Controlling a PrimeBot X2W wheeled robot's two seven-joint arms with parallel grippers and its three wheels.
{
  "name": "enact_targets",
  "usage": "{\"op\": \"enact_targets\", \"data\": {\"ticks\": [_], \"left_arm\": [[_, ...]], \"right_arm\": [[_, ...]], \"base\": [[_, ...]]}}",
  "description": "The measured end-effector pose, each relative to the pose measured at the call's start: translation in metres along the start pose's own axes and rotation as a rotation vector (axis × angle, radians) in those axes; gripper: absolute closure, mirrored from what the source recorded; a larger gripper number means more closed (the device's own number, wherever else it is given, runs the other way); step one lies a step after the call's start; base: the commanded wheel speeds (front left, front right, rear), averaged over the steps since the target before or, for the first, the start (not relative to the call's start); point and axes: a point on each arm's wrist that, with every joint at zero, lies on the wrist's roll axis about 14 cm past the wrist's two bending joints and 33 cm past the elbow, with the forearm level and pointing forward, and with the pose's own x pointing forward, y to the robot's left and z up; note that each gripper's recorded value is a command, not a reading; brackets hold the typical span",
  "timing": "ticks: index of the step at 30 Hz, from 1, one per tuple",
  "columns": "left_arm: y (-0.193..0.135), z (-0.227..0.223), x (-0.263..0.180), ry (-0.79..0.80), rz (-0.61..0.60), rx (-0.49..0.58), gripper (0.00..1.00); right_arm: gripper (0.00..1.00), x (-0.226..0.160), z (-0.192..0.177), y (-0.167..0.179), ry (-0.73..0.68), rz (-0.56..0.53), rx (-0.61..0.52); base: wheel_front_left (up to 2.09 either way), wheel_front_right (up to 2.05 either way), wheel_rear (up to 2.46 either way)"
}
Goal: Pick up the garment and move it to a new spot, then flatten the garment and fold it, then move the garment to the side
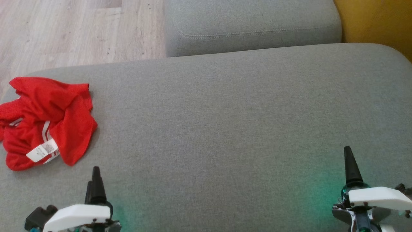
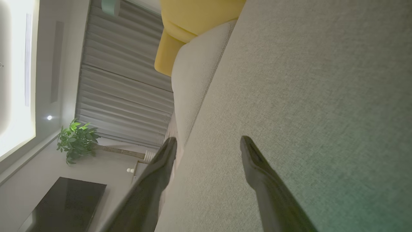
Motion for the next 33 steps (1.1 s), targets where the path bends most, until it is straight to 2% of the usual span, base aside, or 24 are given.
{"op": "enact_targets", "data": {"ticks": [33], "left_arm": [[-0.017, -0.006, 0.000, -0.029, -0.043, 0.453, 0.00]], "right_arm": [[0.00, 0.002, -0.011, 0.023, 0.012, 0.080, -0.419]], "base": [[0.00, 0.00, 0.00]]}}
